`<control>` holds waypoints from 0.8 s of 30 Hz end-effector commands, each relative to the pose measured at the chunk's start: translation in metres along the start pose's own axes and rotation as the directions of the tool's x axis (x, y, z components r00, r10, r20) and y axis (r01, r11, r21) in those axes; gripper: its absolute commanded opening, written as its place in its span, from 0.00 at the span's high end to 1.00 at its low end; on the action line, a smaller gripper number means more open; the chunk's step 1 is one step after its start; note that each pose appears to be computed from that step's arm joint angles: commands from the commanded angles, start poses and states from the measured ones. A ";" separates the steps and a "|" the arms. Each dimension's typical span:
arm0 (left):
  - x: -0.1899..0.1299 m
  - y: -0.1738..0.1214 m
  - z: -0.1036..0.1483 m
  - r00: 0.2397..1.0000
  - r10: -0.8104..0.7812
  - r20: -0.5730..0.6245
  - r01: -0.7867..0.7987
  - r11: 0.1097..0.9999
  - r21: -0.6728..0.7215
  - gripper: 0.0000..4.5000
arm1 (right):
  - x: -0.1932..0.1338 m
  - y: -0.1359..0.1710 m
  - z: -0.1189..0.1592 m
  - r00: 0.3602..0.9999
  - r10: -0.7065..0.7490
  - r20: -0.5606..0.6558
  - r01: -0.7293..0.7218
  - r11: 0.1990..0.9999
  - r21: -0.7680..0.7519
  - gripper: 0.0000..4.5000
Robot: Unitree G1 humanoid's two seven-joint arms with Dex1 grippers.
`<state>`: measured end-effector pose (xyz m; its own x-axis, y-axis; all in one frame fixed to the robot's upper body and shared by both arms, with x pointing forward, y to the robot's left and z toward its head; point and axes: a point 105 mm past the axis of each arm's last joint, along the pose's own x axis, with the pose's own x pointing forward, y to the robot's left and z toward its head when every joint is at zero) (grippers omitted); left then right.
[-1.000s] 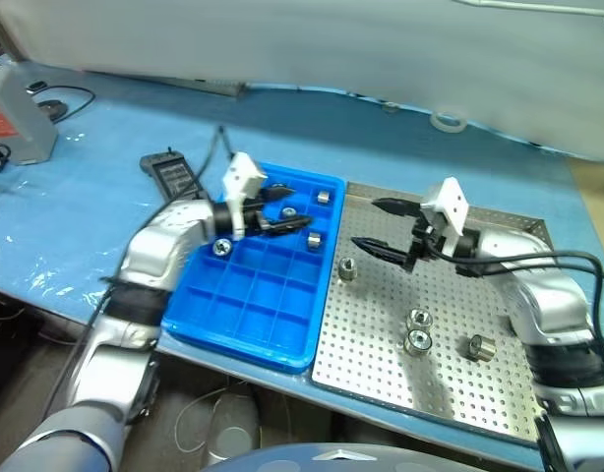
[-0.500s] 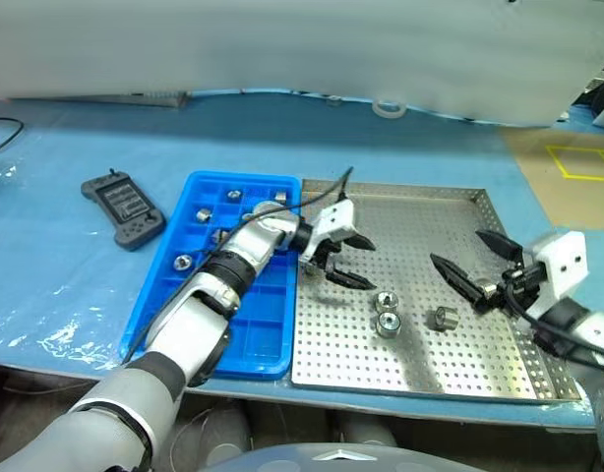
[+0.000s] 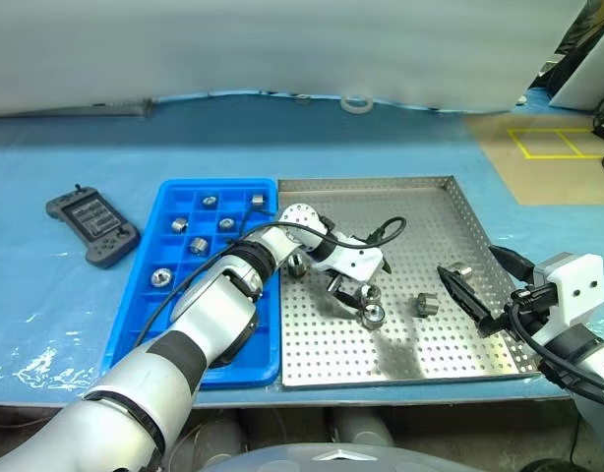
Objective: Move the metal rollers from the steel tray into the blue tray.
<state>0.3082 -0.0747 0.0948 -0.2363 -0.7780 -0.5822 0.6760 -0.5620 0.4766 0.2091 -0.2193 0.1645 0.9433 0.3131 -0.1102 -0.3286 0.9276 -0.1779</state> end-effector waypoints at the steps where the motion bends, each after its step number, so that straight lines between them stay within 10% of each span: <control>1: 0.005 0.005 0.005 0.999 -0.012 -0.032 0.014 0.998 0.060 0.05 | -0.003 0.004 0.009 1.000 -0.003 0.026 0.003 1.000 -0.031 0.00; 24: -0.015 -0.017 -0.032 0.970 -0.143 -0.198 0.129 0.988 -0.080 0.13 | -0.004 0.010 0.002 1.000 -0.022 0.001 0.022 1.000 -0.020 0.00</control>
<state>0.3158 -0.0492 0.0703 -0.2204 -0.6176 -0.7550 0.6847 -0.6492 0.3312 0.2016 -0.2160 0.1573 0.9505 0.2788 -0.1370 -0.2998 0.9387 -0.1701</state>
